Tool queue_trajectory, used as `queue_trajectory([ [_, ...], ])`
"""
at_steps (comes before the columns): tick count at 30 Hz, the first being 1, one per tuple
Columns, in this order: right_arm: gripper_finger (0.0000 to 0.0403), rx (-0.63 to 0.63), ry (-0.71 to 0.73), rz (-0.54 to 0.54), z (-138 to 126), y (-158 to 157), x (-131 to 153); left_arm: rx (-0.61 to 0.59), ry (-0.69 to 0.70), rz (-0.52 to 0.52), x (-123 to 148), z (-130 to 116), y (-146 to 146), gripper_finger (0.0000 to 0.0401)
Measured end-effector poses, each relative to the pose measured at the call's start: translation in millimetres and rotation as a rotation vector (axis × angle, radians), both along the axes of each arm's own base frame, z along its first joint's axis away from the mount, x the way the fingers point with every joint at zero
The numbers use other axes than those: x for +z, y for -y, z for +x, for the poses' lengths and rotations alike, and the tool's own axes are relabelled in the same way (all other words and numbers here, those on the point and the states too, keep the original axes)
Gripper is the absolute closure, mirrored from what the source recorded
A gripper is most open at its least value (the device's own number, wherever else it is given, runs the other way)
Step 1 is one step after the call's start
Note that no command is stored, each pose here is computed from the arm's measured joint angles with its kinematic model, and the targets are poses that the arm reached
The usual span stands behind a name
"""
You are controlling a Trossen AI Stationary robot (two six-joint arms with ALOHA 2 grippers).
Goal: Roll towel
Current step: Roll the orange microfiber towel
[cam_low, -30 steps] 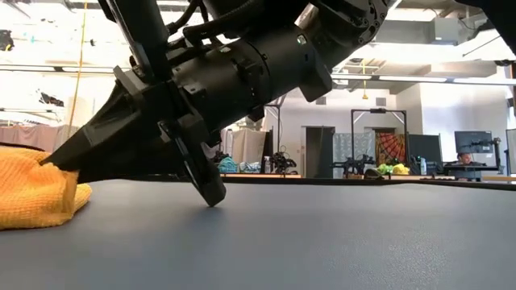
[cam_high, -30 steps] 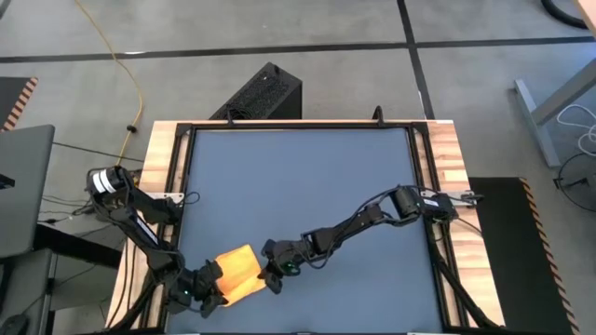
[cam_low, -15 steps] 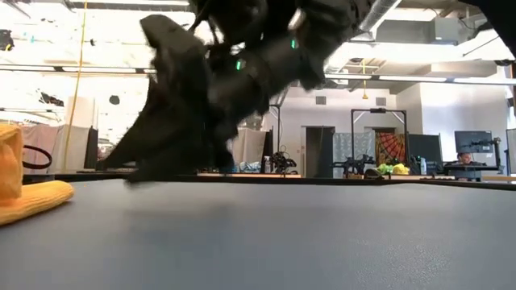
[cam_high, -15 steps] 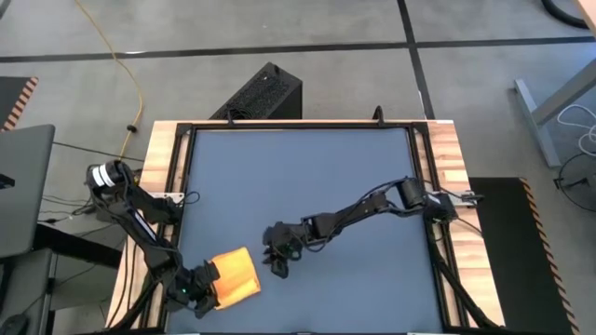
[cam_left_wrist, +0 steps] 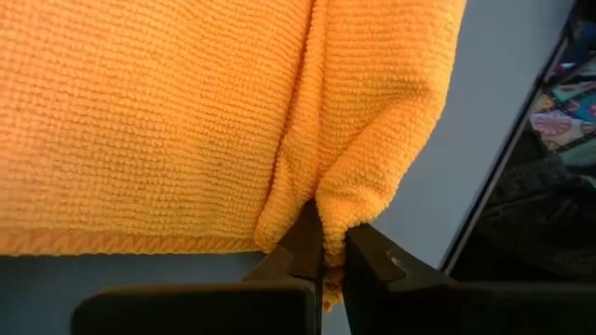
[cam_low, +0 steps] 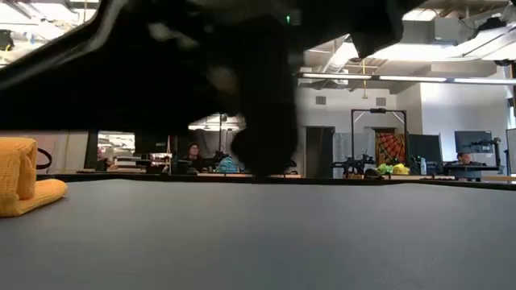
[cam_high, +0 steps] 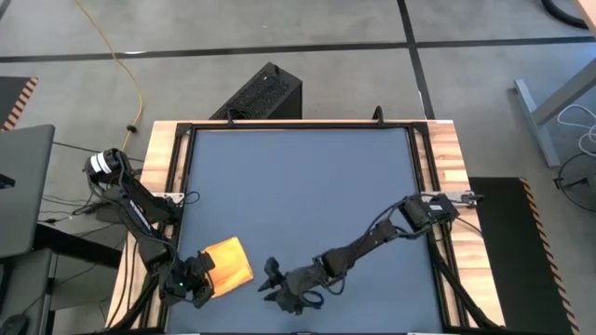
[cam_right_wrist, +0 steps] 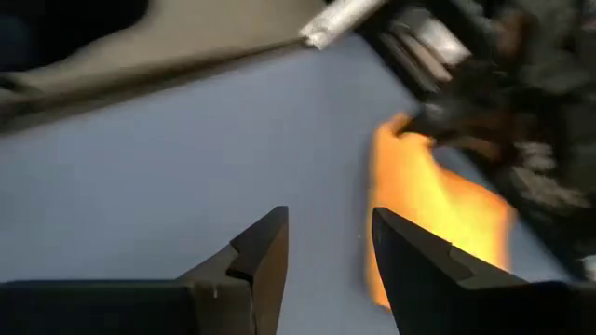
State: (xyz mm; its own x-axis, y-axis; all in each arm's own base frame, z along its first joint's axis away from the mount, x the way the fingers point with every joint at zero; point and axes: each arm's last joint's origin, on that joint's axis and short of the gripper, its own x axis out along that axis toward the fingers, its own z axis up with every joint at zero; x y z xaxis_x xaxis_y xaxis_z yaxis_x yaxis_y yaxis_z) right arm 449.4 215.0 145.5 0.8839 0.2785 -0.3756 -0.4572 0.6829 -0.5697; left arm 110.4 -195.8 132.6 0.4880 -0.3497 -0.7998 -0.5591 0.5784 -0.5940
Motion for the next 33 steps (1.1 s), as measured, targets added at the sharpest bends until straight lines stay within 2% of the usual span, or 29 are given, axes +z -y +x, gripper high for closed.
queue_trajectory([
  [5, 0.022, -0.032, 0.056, -0.003, 10, 8, 6, 0.003, -0.037, -0.029, 0, -1, 0, 0.0395],
  [11, 0.022, 0.021, 0.041, 0.009, 18, 26, 5, 0.021, -0.058, -0.049, 0, -1, 1, 0.0395],
  [17, 0.022, 0.069, 0.015, -0.036, 30, 34, -15, 0.029, -0.069, -0.063, 1, -1, 1, 0.0395],
  [22, 0.022, 0.055, 0.084, -0.065, 47, 34, -12, 0.036, -0.076, -0.083, 1, -1, 2, 0.0395],
  [28, 0.022, 0.056, 0.048, -0.096, 56, 37, -17, 0.032, -0.083, -0.093, 2, -1, 3, 0.0395],
  [33, 0.022, 0.052, 0.029, -0.084, 66, 50, -23, 0.028, -0.081, -0.098, 2, -1, 3, 0.0395],
])
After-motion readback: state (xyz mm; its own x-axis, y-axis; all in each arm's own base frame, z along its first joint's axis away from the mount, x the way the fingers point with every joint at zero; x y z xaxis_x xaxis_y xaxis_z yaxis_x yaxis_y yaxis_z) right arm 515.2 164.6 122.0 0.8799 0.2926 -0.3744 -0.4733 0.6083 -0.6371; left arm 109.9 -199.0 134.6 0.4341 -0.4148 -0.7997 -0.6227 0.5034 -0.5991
